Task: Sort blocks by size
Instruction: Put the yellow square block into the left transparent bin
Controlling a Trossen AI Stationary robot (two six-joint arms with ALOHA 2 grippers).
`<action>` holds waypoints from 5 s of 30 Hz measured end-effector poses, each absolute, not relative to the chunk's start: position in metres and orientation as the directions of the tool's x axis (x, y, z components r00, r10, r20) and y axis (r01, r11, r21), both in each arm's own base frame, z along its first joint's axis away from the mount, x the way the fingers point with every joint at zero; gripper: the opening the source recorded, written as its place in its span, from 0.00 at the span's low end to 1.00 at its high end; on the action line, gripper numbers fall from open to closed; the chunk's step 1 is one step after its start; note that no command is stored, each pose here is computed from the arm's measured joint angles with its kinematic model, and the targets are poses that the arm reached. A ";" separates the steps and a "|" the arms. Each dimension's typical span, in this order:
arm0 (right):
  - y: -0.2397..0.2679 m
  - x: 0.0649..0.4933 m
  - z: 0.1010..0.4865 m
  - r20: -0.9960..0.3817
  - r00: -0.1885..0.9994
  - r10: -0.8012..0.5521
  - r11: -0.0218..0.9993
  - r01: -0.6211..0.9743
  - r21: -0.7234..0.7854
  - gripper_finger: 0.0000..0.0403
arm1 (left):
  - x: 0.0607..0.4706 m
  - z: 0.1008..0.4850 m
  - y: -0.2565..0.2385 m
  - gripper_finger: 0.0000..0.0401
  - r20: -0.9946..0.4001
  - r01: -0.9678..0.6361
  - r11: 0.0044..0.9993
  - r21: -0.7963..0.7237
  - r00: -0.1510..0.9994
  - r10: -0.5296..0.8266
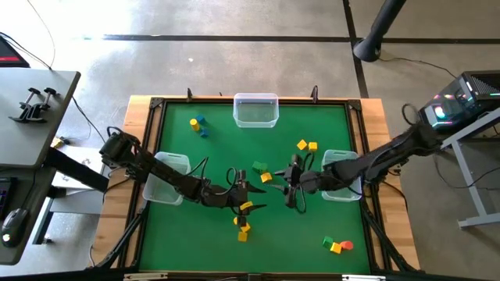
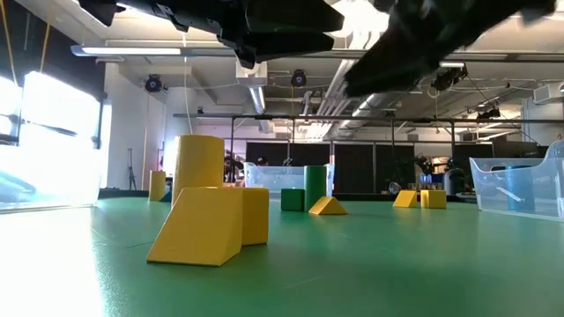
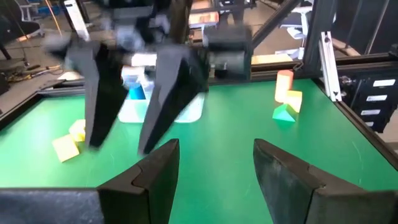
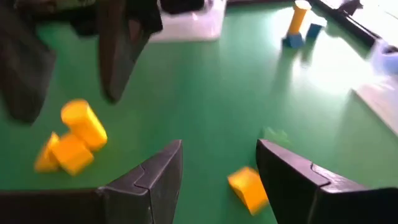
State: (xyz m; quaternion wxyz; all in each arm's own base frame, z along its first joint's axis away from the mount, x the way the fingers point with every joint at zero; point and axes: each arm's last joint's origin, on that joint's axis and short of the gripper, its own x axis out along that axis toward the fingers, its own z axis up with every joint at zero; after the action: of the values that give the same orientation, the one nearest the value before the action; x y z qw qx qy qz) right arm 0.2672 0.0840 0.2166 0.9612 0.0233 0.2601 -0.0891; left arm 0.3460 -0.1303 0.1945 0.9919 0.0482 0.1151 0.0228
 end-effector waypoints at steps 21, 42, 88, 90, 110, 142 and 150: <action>0.172 0.202 0.267 -0.834 0.374 0.406 0.847 0.190 0.497 0.50 | 0.345 0.195 -0.123 0.47 -0.203 -0.208 0.944 0.255 0.943 0.262; 0.236 0.189 0.190 -0.921 0.030 0.388 0.864 0.335 0.376 0.62 | 0.349 0.190 -0.108 0.47 -0.246 -0.227 0.920 0.320 0.918 0.312; 0.249 0.167 0.141 -0.983 -0.133 0.130 0.944 0.318 0.082 0.57 | 0.349 0.189 -0.107 0.47 -0.259 -0.228 0.931 0.285 0.917 0.304; 0.248 0.169 0.141 -0.981 -0.139 0.135 0.942 0.325 0.083 0.50 | 0.349 0.189 -0.107 0.47 -0.259 -0.228 0.931 0.285 0.917 0.304; 0.201 0.168 0.242 -0.882 0.462 0.096 0.975 0.136 0.177 0.32 | 0.351 0.194 -0.112 0.47 -0.225 -0.046 0.883 0.467 0.960 0.168; 0.092 0.265 0.205 -0.082 0.971 0.227 0.946 -0.199 0.256 0.32 | 0.367 0.203 -0.120 0.61 -0.053 0.033 0.320 0.947 0.997 0.054; 0.093 0.279 0.207 -0.081 0.968 0.237 0.947 -0.211 0.242 0.32 | 0.375 0.202 -0.137 0.55 -0.040 -0.022 0.324 0.946 0.982 0.184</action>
State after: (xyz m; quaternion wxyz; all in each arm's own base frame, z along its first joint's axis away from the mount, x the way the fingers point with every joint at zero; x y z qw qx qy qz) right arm 0.2788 0.0931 0.2071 0.9852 0.1164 0.0545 0.1136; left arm 0.3752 -0.1369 0.2019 0.8105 0.5780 0.0701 0.0637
